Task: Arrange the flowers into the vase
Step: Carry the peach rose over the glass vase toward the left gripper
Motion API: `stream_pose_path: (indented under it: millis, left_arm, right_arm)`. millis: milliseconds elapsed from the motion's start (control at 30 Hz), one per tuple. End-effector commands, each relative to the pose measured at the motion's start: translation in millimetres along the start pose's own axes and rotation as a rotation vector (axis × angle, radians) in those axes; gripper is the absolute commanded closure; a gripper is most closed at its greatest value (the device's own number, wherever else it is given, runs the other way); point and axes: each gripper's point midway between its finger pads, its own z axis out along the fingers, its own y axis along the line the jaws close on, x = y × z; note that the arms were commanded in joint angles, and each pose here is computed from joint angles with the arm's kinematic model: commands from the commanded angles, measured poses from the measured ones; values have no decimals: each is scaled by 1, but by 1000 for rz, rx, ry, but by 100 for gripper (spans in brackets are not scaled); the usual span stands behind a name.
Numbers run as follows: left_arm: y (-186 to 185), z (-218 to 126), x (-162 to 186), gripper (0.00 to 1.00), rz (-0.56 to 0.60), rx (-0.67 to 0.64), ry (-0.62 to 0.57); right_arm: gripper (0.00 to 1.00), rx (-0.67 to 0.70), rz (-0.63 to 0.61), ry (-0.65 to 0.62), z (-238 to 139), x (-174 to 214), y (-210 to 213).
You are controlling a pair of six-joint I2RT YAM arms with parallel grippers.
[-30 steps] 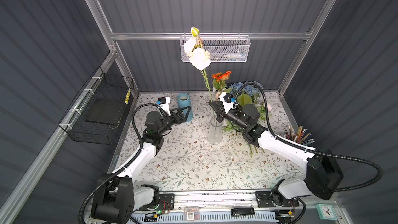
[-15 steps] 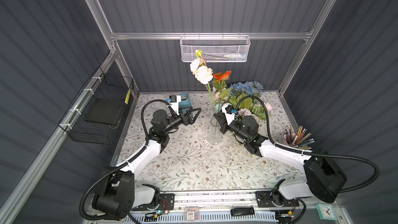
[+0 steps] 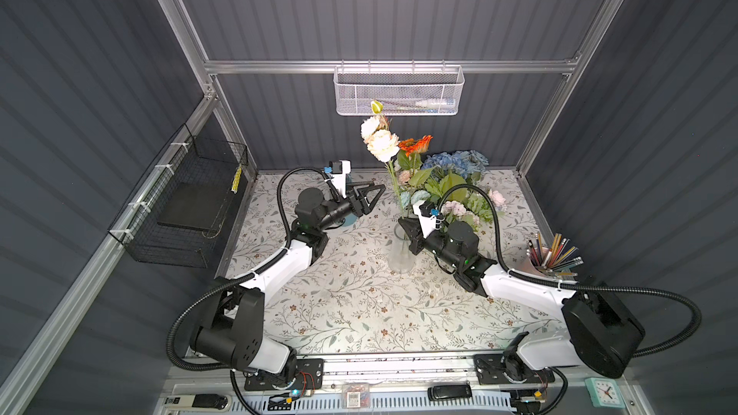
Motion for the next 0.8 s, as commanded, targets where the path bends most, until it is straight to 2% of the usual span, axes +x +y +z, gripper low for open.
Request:
stream_pose_path:
  millis: [0, 467, 533, 700, 767]
  left_arm:
    - [-22, 7, -21, 34, 33, 91, -45]
    - [-32, 21, 5, 35, -14, 155, 26]
    - [-34, 23, 4, 41, -16, 161, 24]
    - [-38, 27, 4, 66, -19, 180, 25]
    - [-40, 27, 5, 72, -21, 186, 29]
  right_arm:
    - [98, -9, -2, 6, 4, 1, 4]
    - [98, -19, -25, 44, 10, 7, 7]
    - [98, -21, -25, 48, 10, 8, 7]
    - [98, -23, -24, 58, 10, 11, 8]
    - [98, -23, -25, 61, 10, 12, 8]
